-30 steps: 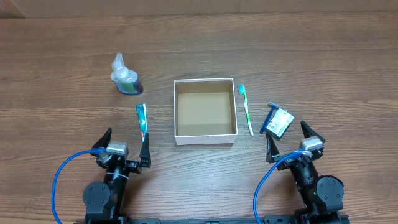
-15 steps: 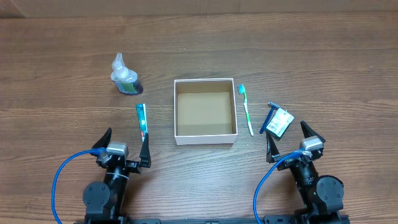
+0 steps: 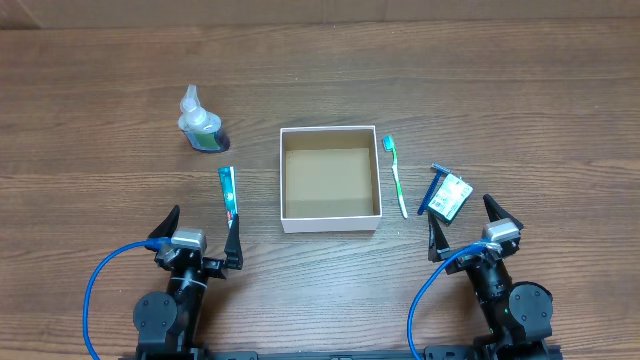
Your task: Pack container
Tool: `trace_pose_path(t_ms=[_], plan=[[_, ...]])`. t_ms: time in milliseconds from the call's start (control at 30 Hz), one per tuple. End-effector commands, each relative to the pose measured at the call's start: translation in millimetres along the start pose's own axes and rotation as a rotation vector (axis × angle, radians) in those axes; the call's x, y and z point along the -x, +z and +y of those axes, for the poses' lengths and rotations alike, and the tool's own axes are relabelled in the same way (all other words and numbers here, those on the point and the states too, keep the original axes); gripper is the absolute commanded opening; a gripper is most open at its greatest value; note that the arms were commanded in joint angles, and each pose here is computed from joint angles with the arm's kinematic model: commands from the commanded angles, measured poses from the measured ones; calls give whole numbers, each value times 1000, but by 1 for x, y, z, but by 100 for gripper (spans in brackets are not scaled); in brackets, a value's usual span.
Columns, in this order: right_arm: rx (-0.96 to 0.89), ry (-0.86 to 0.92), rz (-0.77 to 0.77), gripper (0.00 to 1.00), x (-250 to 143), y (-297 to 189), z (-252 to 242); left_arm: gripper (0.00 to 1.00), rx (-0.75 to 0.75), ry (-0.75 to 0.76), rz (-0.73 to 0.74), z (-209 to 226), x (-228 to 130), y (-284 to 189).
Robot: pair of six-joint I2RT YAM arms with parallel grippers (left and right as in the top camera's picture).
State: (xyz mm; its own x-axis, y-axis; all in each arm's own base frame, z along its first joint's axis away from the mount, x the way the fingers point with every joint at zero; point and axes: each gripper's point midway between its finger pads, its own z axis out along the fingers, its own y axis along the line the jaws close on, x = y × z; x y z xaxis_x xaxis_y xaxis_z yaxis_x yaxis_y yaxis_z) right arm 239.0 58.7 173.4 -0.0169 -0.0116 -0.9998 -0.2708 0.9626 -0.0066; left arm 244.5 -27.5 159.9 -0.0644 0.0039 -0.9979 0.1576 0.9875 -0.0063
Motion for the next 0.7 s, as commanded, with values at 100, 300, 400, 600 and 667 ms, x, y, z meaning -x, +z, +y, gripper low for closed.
trace_pose_path(t_ms=[100, 300, 400, 600, 667], plan=[[-2, -1, -2, 100, -2, 0, 0, 100, 3, 19, -4, 1, 0, 0], [-2, -1, -2, 100, -2, 0, 0, 100, 3, 20, -4, 1, 0, 0], [-2, -1, -2, 100, -2, 0, 0, 100, 3, 20, -5, 1, 0, 0], [25, 6, -5, 100, -1, 0, 4, 100, 3, 19, -4, 1, 0, 0], [24, 6, -5, 100, -1, 0, 4, 100, 3, 19, -4, 1, 0, 0]])
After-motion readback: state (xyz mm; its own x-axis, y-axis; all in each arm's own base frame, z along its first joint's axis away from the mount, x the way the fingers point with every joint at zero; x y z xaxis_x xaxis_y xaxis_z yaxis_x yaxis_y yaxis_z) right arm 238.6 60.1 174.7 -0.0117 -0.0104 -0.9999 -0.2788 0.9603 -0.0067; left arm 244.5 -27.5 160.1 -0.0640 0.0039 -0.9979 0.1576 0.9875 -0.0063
